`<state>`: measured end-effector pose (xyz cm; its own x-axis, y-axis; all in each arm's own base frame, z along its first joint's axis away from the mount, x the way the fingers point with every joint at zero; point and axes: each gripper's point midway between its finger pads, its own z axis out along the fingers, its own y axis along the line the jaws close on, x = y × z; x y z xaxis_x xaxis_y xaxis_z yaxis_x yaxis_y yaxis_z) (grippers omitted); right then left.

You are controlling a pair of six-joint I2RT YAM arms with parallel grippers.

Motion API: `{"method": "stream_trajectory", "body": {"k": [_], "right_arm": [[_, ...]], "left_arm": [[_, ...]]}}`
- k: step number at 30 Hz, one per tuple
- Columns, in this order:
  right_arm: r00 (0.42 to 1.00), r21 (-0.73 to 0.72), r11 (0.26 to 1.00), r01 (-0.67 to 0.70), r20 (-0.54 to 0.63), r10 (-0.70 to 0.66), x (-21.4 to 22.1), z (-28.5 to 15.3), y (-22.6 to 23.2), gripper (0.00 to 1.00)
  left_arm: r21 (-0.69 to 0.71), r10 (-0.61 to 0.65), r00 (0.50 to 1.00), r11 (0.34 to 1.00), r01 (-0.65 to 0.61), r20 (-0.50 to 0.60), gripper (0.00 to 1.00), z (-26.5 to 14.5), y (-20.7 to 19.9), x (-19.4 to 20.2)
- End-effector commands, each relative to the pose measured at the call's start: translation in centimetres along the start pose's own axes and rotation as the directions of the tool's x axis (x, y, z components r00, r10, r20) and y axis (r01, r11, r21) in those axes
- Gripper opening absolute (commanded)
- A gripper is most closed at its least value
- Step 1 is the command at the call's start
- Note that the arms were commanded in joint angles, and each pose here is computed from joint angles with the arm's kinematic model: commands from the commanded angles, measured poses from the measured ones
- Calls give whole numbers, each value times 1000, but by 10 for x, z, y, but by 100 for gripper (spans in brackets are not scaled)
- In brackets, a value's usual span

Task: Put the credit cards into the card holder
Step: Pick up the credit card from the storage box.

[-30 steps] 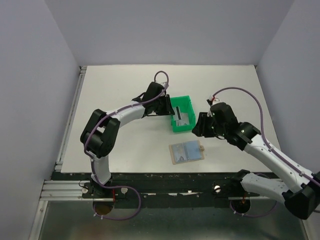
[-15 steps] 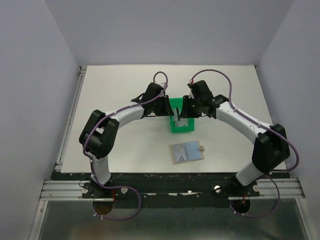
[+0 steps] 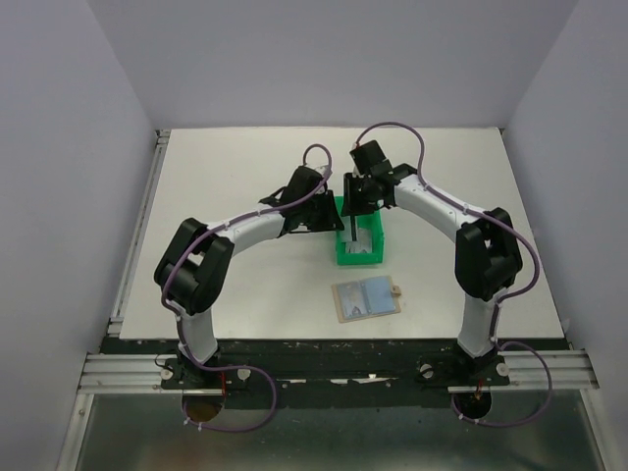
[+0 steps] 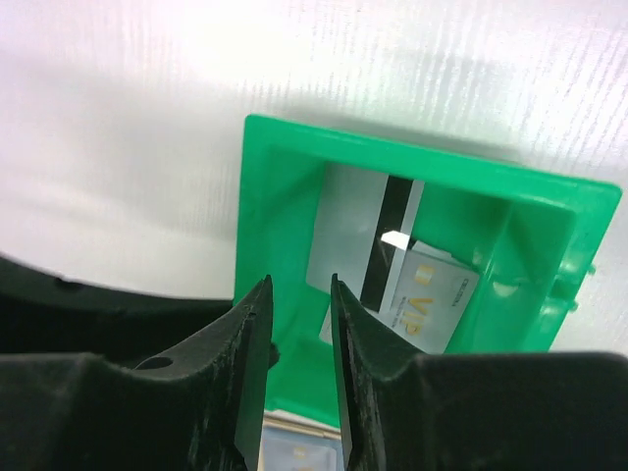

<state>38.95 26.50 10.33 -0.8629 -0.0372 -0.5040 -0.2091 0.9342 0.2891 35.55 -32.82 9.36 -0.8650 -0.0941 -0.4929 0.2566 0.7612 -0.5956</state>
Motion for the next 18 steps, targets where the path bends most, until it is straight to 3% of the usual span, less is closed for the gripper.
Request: {"method": "stream_trajectory", "body": {"k": [1, 8, 18], "right_arm": [[999, 120, 993, -4, -35, 8, 3, 10, -23, 38], [998, 216, 976, -20, -57, 33, 12, 13, -41, 38], [992, 228, 973, -35, -113, 62, 27, 22, -44, 40]], "left_arm": [[-24, -27, 999, 999, 28, 43, 30, -8, -5, -3], [-65, -66, 995, 995, 71, 73, 29, -9, -3, -4], [-119, -138, 980, 981, 155, 143, 25, -16, 3, -15]]}}
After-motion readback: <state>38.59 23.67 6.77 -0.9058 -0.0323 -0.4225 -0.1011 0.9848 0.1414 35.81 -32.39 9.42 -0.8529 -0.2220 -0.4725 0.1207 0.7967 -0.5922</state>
